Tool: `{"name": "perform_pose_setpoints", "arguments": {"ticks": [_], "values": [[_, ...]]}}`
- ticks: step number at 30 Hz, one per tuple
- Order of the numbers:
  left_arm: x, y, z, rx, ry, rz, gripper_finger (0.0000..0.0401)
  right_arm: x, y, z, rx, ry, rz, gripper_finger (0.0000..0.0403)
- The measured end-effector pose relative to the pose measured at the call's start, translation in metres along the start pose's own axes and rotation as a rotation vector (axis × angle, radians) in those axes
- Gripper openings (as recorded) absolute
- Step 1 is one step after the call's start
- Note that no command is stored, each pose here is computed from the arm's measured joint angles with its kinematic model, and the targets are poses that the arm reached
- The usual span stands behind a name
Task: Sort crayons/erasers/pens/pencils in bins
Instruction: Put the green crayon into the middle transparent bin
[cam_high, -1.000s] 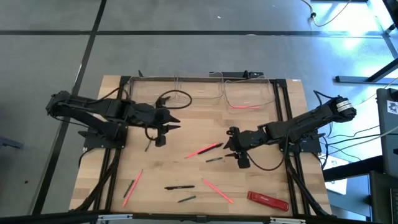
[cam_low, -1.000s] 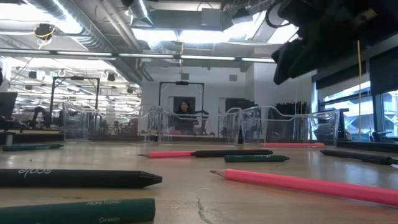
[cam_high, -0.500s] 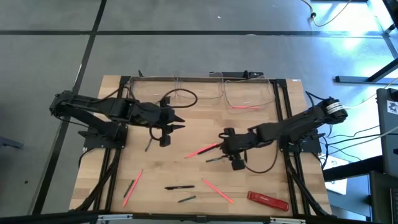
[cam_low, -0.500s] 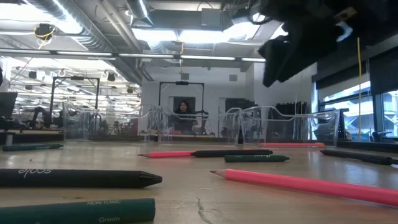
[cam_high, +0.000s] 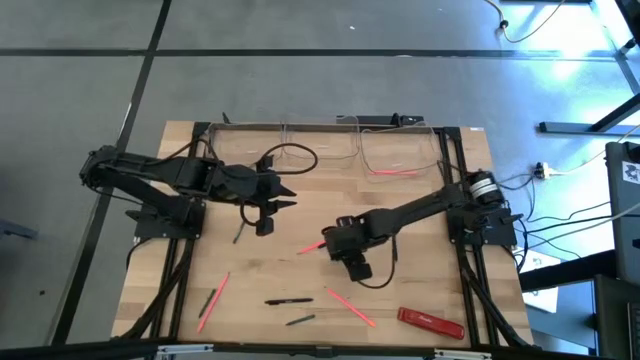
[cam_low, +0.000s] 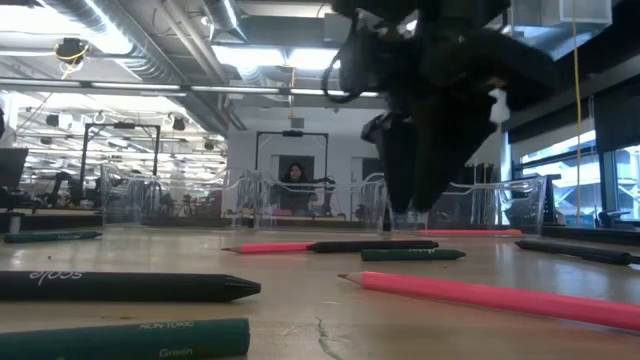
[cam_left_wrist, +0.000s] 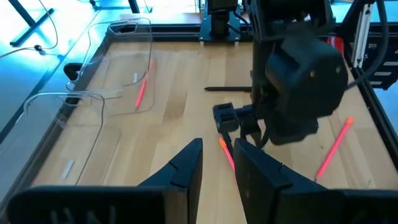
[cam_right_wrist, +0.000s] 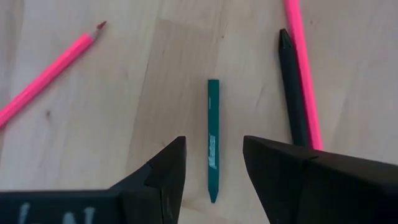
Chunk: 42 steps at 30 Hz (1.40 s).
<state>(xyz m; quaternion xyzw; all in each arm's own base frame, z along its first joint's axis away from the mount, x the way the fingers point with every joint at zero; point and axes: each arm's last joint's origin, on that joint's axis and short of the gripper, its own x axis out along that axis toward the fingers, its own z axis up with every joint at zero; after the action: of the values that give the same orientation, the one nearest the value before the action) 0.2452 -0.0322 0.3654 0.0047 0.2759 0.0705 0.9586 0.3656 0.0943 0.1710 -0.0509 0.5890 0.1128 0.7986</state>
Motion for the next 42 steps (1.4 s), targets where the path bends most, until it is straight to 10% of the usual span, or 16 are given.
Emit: {"name": "perform_pose_setpoints", "arguments": {"ticks": [21, 35, 42], "values": [[-0.001, -0.005, 0.0, 0.035, -0.004, -0.018, 0.0084, 0.036, -0.003, -0.005, -0.007, 0.109, -0.032, 0.0159], [-0.001, -0.005, 0.0, 0.029, -0.005, -0.018, 0.0084, 0.038, -0.003, -0.005, -0.101, 0.108, -0.025, 0.0028], [-0.001, -0.005, 0.0, 0.029, -0.005, -0.018, 0.0084, 0.039, -0.003, -0.005, -0.073, 0.107, -0.025, 0.0034]]}}
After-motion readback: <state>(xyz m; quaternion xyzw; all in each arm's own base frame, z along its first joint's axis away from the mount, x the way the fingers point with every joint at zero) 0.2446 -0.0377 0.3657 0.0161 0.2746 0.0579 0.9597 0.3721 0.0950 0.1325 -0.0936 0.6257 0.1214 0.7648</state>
